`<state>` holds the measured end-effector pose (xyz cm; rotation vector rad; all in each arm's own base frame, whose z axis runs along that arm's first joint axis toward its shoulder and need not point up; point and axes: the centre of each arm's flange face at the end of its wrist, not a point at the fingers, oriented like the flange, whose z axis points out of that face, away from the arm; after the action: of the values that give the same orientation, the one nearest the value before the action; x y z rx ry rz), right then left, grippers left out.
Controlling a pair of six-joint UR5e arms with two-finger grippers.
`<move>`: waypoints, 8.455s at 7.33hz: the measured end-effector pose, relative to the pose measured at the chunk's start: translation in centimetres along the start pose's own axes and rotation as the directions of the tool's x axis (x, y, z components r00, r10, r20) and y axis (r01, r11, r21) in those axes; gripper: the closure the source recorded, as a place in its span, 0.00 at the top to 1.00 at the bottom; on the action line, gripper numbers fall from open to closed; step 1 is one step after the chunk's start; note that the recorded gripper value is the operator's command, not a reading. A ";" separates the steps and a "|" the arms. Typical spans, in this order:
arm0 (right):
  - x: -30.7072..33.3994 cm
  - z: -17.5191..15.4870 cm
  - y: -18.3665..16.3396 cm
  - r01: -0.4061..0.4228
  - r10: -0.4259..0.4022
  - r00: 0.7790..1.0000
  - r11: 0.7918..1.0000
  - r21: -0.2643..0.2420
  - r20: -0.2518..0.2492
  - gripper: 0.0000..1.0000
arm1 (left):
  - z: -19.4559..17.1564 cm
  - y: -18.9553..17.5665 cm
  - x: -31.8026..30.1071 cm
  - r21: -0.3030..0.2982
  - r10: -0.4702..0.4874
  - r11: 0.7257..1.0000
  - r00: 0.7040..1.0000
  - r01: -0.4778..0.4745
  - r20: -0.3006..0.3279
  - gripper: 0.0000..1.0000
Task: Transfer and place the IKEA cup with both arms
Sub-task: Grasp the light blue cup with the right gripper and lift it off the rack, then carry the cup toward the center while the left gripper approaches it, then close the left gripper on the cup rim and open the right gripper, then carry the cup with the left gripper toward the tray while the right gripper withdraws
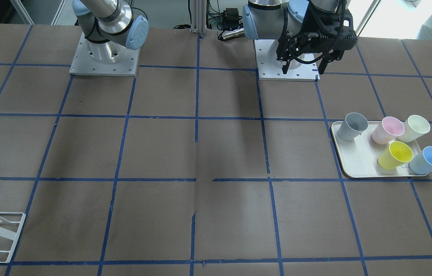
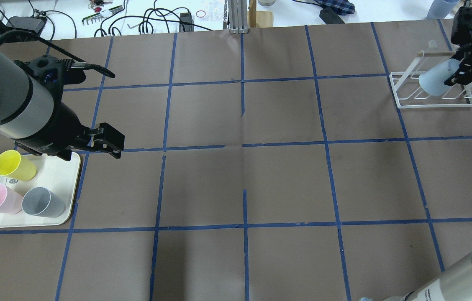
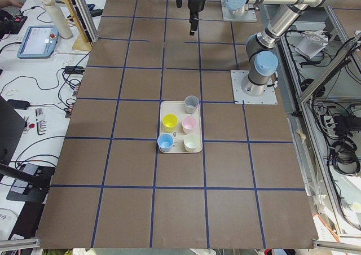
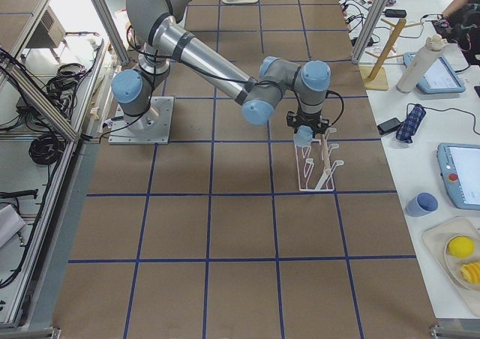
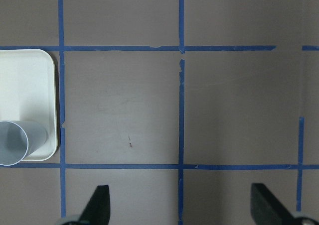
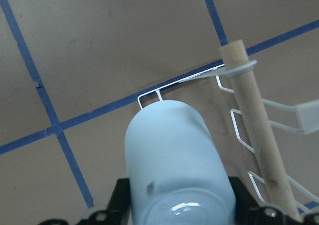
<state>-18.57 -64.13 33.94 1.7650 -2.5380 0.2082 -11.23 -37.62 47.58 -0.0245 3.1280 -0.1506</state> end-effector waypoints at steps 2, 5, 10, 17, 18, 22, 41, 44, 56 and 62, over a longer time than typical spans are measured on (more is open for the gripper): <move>-1.2 -4.0 -0.6 -0.001 0.001 1.000 1.000 -0.010 -0.015 0.41 | 0.4 0.3 0.0 -0.009 0.000 1.000 1.000 0.000 0.001 1.00; -4.3 -9.8 -2.8 -0.036 0.037 0.999 0.998 0.050 -0.005 0.41 | 1.1 0.7 0.1 -0.030 -0.002 1.000 1.000 0.002 -0.002 1.00; -8.4 -9.2 -6.8 -0.627 0.495 0.745 0.748 0.217 0.447 0.43 | 2.3 1.1 0.0 -0.050 -0.002 0.999 1.000 0.002 -0.003 1.00; -18.0 -8.9 -16.3 -0.840 0.419 -0.057 0.470 -0.270 0.906 0.44 | -0.7 -3.4 -2.6 -0.047 -0.156 0.987 0.879 0.152 -0.450 1.00; -19.3 -9.1 -18.3 -0.825 0.395 -0.131 0.465 -0.321 0.909 0.44 | -1.4 -4.0 -3.0 -0.083 -0.209 0.977 0.802 0.196 -0.560 1.00; -24.3 -11.1 -27.4 -0.815 0.314 -0.212 0.466 -0.345 0.925 0.44 | -2.0 -5.0 -1.6 -0.266 -0.367 0.918 0.381 0.293 -0.848 1.00; -28.7 -13.5 -33.3 -0.834 0.242 -0.216 0.458 -0.307 0.946 0.54 | -2.3 -4.0 4.1 -0.262 -0.277 0.946 0.059 0.190 -0.959 0.00; -28.7 -13.5 -33.3 -0.834 0.243 -0.218 0.457 -0.310 0.945 1.00 | -2.7 -3.8 4.2 -0.285 -0.300 0.940 0.055 0.190 -0.952 0.00; -25.3 -11.5 -28.9 -0.778 0.331 -0.007 0.591 -0.213 0.944 1.00 | -2.2 -5.7 -3.4 -0.189 -0.447 0.875 0.593 0.445 -0.670 0.00; -21.8 -8.1 -25.8 -0.576 0.513 0.457 0.793 -0.198 0.727 1.00 | 4.8 -7.0 -11.4 -0.092 0.015 0.996 0.998 -0.020 -0.063 0.00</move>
<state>12.91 -51.63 41.74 1.0527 -3.6920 -0.5799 0.35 -44.83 43.57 0.0071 3.1935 -0.0067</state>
